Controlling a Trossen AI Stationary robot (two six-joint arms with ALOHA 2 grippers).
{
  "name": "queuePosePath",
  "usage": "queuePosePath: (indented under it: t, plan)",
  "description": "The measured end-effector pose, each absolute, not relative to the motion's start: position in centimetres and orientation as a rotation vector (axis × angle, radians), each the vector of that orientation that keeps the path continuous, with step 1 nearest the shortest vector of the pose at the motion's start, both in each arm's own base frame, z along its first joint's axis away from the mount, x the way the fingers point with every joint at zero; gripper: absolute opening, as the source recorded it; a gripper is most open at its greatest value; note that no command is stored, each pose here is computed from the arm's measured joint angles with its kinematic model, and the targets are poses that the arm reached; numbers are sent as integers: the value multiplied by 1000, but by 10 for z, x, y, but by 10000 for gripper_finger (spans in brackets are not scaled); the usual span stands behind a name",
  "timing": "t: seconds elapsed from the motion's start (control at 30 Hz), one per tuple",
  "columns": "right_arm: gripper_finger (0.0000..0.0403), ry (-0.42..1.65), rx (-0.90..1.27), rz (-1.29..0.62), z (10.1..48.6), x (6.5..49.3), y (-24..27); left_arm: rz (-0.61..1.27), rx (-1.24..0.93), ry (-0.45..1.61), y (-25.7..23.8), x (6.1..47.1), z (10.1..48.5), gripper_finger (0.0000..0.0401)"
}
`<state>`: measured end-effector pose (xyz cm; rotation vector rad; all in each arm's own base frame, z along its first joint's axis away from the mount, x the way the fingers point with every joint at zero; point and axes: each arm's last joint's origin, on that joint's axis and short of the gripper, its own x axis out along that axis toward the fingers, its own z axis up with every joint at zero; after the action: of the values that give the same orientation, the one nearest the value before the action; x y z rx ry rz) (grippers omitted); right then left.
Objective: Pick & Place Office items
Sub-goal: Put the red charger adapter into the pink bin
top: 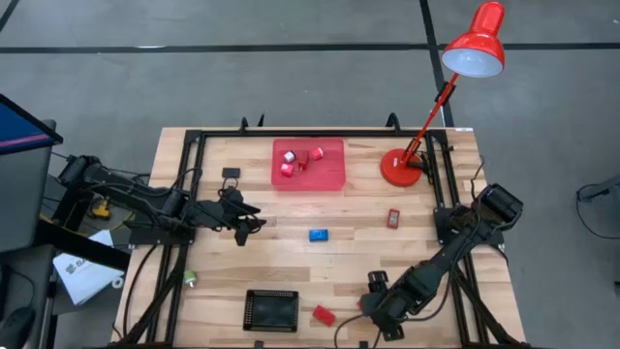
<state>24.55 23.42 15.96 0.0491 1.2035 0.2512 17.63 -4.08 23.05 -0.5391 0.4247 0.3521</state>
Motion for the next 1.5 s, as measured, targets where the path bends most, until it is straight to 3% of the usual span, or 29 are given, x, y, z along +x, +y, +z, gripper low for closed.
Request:
queuePosePath:
  t: [0.7, 1.13, 1.5]
  plan:
    - [297, 1166, -51, 240, 165, 261, 219, 355, -556, 420, -41, 176, 231, 231]
    - [297, 1141, -412, 552, 159, 258, 216, 354, -560, 420, -41, 176, 231, 231]
    - [297, 1104, -536, 642, 146, 257, 204, 354, -560, 420, -41, 176, 231, 231]
